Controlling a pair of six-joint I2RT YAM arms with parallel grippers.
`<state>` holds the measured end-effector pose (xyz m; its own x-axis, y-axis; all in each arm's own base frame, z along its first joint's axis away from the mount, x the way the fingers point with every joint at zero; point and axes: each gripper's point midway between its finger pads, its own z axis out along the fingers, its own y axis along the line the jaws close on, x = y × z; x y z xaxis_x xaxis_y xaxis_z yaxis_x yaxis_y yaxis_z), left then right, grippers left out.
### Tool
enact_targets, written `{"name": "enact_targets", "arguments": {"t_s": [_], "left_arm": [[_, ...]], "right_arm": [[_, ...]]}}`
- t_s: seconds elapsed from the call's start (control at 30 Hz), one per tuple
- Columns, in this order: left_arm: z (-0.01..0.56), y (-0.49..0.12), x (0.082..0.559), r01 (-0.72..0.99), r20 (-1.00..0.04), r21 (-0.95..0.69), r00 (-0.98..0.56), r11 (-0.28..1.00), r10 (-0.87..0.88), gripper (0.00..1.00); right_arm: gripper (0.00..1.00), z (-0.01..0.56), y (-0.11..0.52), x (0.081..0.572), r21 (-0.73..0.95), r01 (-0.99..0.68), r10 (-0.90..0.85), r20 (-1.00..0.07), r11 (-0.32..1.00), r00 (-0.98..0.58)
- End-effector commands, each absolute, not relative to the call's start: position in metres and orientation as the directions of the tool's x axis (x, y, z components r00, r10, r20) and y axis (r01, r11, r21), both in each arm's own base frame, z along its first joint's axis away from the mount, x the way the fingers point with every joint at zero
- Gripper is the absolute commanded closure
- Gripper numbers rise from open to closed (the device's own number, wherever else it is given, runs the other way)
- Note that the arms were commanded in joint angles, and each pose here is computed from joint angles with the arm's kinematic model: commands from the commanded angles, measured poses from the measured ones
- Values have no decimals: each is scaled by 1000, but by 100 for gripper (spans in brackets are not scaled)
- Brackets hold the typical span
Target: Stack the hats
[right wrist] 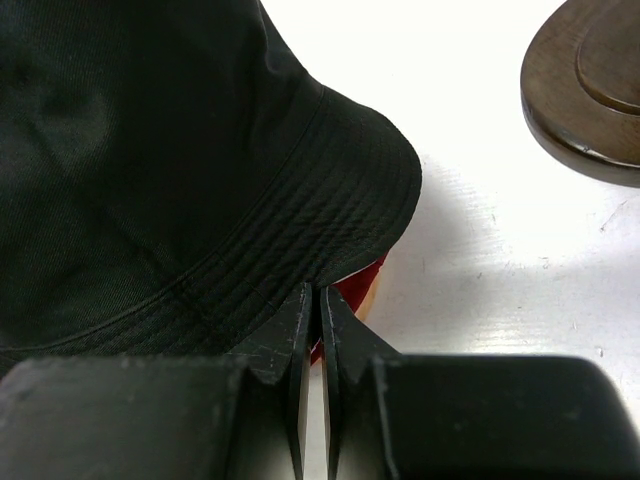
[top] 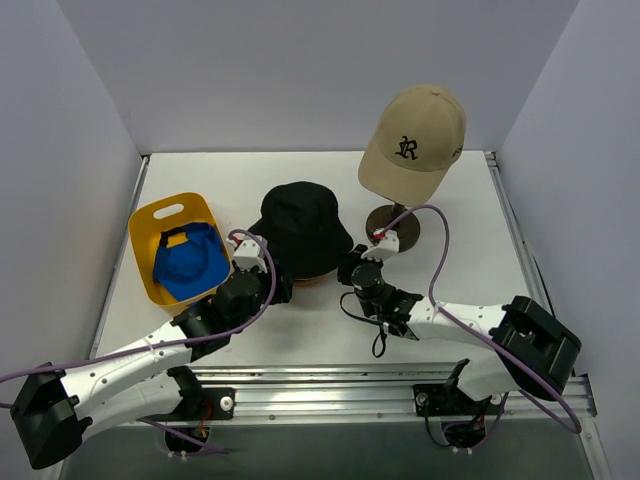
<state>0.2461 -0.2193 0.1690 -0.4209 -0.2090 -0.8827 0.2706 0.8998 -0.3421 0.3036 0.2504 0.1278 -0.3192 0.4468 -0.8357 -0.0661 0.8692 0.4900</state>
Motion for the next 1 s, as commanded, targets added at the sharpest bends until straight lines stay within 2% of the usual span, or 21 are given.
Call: {"name": "enact_targets", "arguments": {"t_s": [0.0,0.13,0.37,0.53,0.73,0.97], "left_arm": [[182,-216,250,217,-865,-424,-385,880,-322,32],[183,-207,252,169,-854,-445,-377,879,-360,26],[183,-177,265,81,-816,-490,-393,868,-424,25],[195,-163,277,88,-771,-568,-402,818,-493,25],[188,-147,299,57,-746,-581,-435,812,-504,26],[192,-154,311,121,-720,-647,-421,753,-551,26]], "right_arm": [[100,124,247,303,456,-69,416,-856,887,-307],[100,119,246,304,440,-65,401,-862,896,-310],[100,110,243,307,419,-57,382,-870,906,-313],[100,109,241,309,404,-52,370,-876,913,-311],[100,109,238,310,400,-46,369,-878,915,-306],[100,110,236,310,402,-47,371,-878,914,-302]]}}
